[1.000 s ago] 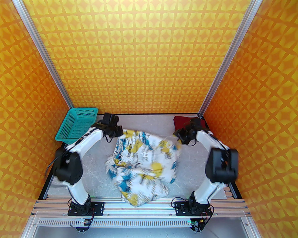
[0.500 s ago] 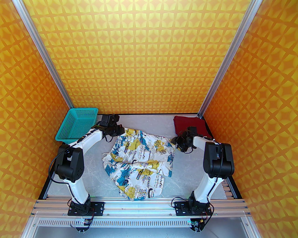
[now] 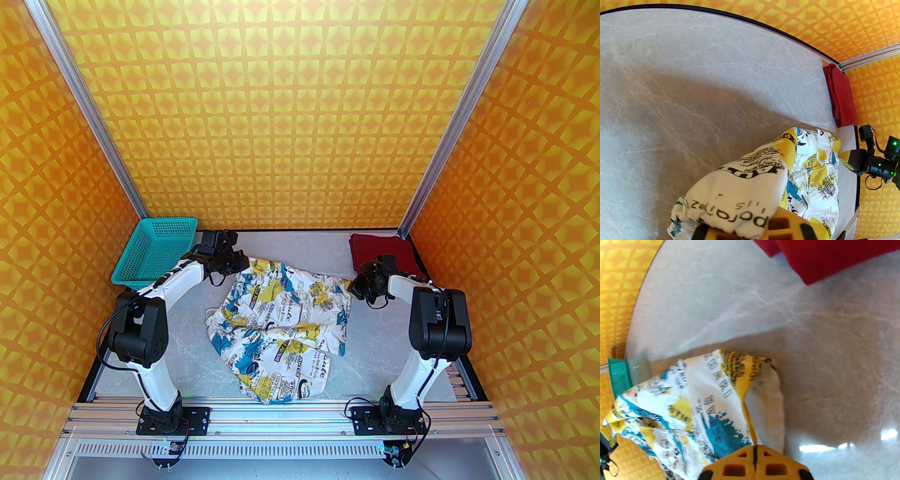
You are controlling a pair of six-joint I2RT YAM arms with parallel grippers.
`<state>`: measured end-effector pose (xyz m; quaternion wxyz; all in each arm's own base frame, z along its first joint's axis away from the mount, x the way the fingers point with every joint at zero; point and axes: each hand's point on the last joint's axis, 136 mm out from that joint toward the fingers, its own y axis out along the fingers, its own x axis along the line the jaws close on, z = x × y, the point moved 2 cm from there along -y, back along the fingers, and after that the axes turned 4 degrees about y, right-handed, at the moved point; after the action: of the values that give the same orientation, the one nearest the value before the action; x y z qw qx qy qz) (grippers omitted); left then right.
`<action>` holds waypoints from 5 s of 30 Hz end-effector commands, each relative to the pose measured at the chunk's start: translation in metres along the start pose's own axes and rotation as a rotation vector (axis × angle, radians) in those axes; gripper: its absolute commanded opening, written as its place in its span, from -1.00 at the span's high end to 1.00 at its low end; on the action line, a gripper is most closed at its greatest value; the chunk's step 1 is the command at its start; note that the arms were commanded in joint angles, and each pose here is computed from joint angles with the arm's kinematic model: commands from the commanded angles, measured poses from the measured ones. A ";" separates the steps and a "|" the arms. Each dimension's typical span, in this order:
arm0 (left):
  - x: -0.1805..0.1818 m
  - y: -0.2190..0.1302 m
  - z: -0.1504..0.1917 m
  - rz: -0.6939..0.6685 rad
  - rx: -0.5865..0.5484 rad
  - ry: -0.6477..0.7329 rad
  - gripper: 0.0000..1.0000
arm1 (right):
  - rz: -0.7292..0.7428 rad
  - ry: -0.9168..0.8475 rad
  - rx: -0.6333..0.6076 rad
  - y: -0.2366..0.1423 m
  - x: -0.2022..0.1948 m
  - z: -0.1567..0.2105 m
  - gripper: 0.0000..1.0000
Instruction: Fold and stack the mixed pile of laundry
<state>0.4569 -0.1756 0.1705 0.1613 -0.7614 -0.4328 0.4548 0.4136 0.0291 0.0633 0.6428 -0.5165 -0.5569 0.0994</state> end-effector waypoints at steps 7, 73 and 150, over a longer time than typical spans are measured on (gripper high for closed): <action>0.025 -0.025 -0.041 0.029 -0.097 -0.126 1.00 | -0.200 0.051 -0.092 -0.019 0.039 -0.042 1.00; 0.003 -0.101 -0.027 0.176 -0.100 -0.145 1.00 | -0.050 -0.205 0.259 0.001 0.049 0.155 -0.01; 0.119 -0.079 0.107 -0.398 0.164 -0.171 -0.44 | 0.062 -0.190 0.262 -0.015 0.027 0.189 -0.16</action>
<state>0.3717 -0.0618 0.1243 0.2144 -0.6461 -0.5340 0.5014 0.3068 0.1491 0.0910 0.6436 -0.4328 -0.6102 0.1616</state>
